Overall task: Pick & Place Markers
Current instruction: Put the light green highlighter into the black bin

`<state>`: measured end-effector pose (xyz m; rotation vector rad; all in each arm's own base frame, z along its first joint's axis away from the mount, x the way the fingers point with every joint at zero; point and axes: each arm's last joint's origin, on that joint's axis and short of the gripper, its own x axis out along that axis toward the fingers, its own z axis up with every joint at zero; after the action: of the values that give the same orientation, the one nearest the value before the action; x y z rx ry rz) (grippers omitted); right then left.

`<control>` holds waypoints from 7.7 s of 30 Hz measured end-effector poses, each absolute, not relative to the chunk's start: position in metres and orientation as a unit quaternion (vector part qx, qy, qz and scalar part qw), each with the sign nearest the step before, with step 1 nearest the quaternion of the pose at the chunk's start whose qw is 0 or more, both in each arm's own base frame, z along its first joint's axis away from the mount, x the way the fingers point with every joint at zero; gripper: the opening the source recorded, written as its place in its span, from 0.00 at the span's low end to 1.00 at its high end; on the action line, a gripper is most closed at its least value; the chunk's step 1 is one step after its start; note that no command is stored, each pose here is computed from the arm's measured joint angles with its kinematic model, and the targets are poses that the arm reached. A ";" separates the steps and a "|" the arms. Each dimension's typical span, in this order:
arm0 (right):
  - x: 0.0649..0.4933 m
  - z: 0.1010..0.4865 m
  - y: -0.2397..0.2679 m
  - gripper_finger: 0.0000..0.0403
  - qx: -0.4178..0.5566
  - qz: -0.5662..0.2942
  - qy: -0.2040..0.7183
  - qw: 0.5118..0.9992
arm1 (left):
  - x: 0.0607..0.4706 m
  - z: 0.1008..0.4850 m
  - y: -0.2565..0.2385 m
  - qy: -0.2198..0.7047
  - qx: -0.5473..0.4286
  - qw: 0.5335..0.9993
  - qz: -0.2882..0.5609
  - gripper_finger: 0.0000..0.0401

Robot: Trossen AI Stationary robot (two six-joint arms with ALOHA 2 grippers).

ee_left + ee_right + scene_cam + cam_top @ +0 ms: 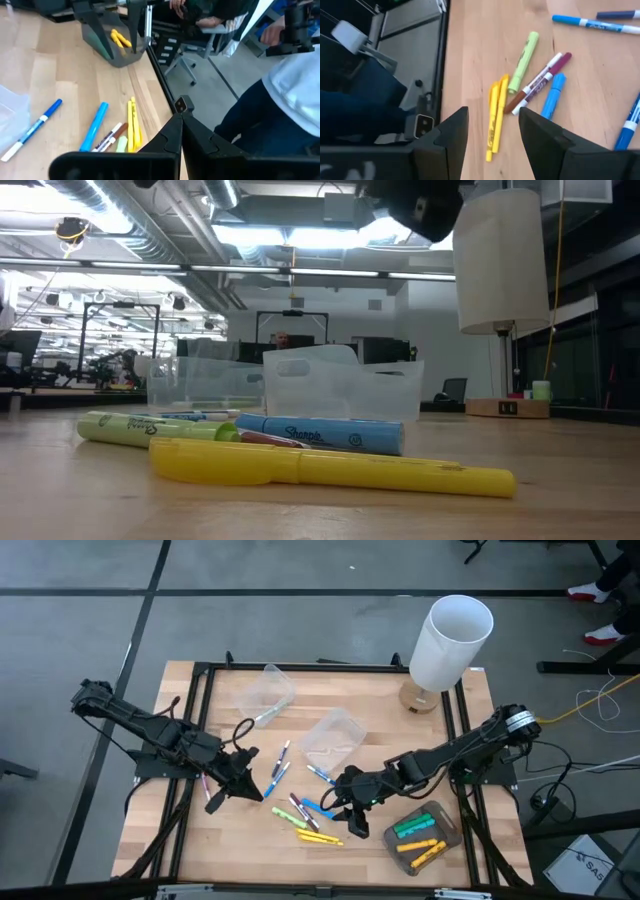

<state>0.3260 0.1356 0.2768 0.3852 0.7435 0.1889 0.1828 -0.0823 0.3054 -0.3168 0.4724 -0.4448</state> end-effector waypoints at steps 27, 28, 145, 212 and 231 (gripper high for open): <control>0.341 0.238 0.142 0.43 0.172 0.068 0.413 0.892 | 0.220 0.229 -0.122 0.419 -0.070 0.878 -0.219 0.19; 0.342 0.237 0.142 0.43 0.167 0.070 0.414 0.892 | 0.221 0.227 -0.122 0.424 -0.066 0.876 -0.218 0.21; 0.402 0.149 0.160 0.43 0.064 -0.078 0.516 0.850 | 0.262 0.129 -0.131 0.507 0.105 0.844 -0.141 0.49; 0.405 0.180 0.160 0.16 -0.019 -0.077 0.552 0.830 | 0.257 0.183 -0.126 0.526 0.080 0.836 -0.138 0.16; 0.379 0.252 0.160 0.16 -0.052 -0.055 0.562 0.824 | 0.230 0.228 -0.109 0.485 0.079 0.867 -0.084 0.16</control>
<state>0.3794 0.1598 0.2521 -0.1114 1.1944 -0.1165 0.2295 -0.1089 0.2285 0.1647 1.0157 -0.1750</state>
